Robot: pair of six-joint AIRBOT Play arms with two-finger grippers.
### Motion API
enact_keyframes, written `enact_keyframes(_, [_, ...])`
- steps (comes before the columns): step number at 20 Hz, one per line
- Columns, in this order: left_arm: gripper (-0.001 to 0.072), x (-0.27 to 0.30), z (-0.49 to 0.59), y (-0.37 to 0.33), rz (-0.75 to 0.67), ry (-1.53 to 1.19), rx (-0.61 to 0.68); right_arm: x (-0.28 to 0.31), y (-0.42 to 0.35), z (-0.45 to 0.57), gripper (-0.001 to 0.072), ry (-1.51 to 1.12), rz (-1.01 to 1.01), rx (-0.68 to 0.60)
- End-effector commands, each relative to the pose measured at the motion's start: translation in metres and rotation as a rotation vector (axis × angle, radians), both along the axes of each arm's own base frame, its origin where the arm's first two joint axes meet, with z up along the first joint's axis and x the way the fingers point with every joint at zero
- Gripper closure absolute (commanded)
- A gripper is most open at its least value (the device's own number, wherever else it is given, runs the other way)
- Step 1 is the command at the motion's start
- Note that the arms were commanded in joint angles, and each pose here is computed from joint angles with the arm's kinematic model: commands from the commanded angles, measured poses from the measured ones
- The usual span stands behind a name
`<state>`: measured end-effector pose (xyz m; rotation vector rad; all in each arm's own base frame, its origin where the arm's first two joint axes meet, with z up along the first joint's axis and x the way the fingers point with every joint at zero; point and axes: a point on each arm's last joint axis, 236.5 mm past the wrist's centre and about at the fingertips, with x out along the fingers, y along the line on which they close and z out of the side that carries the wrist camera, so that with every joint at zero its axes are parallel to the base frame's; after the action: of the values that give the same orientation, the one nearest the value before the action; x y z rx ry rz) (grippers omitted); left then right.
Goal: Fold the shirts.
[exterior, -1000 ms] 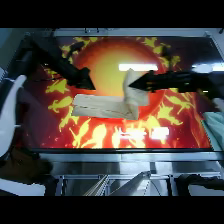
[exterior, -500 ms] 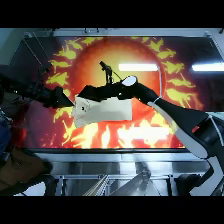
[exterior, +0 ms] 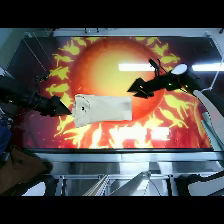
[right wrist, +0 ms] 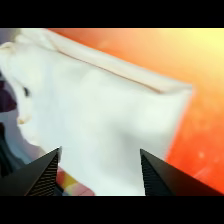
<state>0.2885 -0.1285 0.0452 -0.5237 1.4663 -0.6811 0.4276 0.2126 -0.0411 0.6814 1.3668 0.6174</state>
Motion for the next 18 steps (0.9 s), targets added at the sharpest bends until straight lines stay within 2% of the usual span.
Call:
enact_keyframes(1, [0.0686, -0.003, 0.009, 0.002, 0.001, -0.028, 0.004, -0.030, -0.034, -0.056, 0.0108, 0.163, -0.082, -0.055])
enact_keyframes(5, [0.0686, -0.003, 0.009, 0.002, 0.002, -0.030, 0.002, -0.032, 0.014, -0.055, 0.0108, 0.197, -0.058, 0.142])
enact_keyframes(10, [0.0686, -0.003, 0.009, 0.002, 0.003, -0.031, 0.003, -0.037, 0.068, -0.056, 0.0114, 0.202, -0.038, 0.261])
enact_keyframes(11, [0.0686, -0.003, 0.009, 0.002, 0.003, -0.031, 0.003, -0.034, 0.077, -0.049, 0.0177, 0.182, -0.040, 0.304])
enact_keyframes(12, [0.0686, -0.003, 0.009, 0.002, 0.002, -0.031, 0.003, -0.028, 0.084, -0.037, 0.0510, 0.146, -0.043, 0.356])
enact_keyframes(13, [0.0686, -0.003, 0.009, 0.002, 0.002, -0.031, 0.003, -0.021, 0.087, -0.023, 0.0693, 0.112, -0.054, 0.410])
enact_keyframes(16, [0.0686, -0.004, 0.009, 0.002, 0.000, -0.028, 0.002, 0.019, 0.055, 0.030, 0.0695, -0.013, -0.151, 0.485])
enact_keyframes(18, [0.0686, -0.003, 0.009, 0.002, 0.003, -0.032, 0.004, 0.042, -0.006, 0.081, 0.0695, -0.140, -0.235, 0.466])
